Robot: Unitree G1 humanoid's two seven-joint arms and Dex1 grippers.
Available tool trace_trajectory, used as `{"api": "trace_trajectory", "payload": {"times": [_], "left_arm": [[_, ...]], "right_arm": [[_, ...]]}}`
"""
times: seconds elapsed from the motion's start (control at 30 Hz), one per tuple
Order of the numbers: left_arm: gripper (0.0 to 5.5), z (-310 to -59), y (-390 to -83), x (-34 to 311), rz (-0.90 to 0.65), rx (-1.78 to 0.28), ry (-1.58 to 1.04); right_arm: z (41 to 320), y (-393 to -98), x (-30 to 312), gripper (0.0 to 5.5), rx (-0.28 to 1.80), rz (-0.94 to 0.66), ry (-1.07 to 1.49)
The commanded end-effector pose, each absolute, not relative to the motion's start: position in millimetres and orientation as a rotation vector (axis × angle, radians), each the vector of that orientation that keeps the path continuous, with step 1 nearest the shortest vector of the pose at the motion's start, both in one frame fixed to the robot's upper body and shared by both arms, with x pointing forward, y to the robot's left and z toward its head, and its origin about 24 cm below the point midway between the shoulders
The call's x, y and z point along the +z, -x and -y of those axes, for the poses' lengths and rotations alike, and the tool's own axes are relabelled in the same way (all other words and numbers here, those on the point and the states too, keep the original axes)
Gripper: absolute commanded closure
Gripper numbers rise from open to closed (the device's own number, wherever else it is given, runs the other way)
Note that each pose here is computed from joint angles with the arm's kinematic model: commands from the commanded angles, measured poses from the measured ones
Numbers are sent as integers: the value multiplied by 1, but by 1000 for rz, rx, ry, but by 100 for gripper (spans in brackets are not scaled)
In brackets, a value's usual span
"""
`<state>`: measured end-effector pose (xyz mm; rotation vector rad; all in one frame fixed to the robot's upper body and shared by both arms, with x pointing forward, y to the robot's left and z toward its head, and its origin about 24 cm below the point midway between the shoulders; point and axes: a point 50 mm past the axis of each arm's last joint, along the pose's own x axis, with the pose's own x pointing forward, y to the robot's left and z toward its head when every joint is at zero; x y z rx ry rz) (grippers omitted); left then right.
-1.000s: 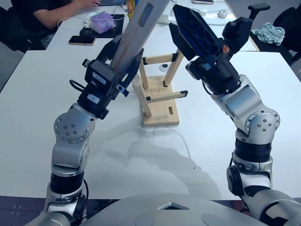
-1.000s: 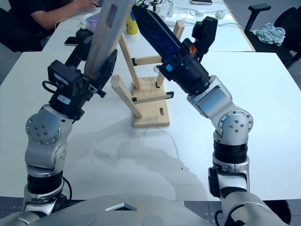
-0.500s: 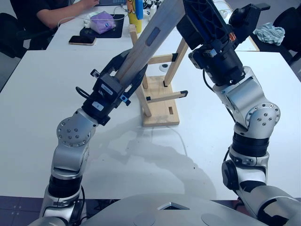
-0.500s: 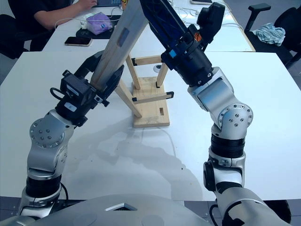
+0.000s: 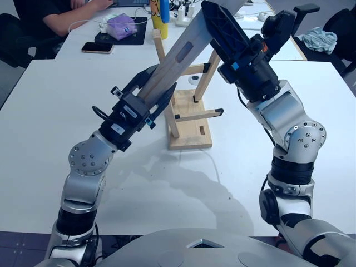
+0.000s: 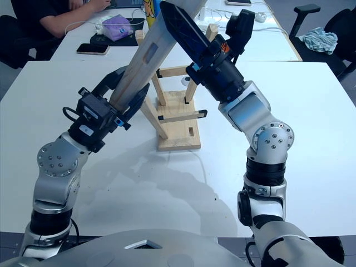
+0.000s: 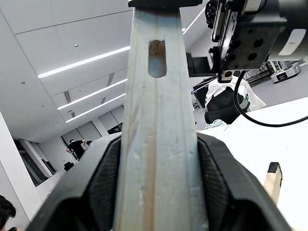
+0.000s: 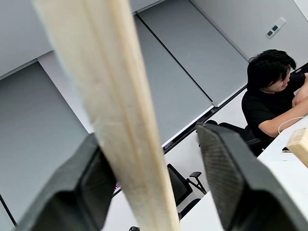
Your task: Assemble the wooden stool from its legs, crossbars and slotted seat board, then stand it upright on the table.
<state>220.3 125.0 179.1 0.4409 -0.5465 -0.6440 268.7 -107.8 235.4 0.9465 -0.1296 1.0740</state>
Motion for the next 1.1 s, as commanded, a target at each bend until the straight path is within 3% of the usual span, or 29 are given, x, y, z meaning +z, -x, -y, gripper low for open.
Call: {"api": "trace_trajectory", "payload": {"times": [0.03, 0.23, 0.27, 0.6, 0.8, 1.0, 1.1], "left_arm": [[343, -126, -222, 174, 521, -651, -470], [343, -130, -226, 174, 510, -611, -505], [307, -130, -226, 174, 515, -614, -497], [181, -135, -222, 179, 557, -600, -422], [102, -140, -220, 182, 561, -587, -368], [21, -146, -217, 172, 531, -579, -366], [10, -148, -213, 163, 503, -580, -360]], "right_arm": [[106, -271, 232, 343, 1062, 95, -923], [105, -271, 231, 428, 1079, 95, -950], [105, -271, 230, 432, 1078, 95, -953], [106, -273, 233, 440, 1044, 127, -1006], [115, -284, 232, 444, 893, 186, -1082], [144, -297, 235, 445, 763, 245, -1083], [161, -293, 237, 445, 727, 248, -1082]]}}
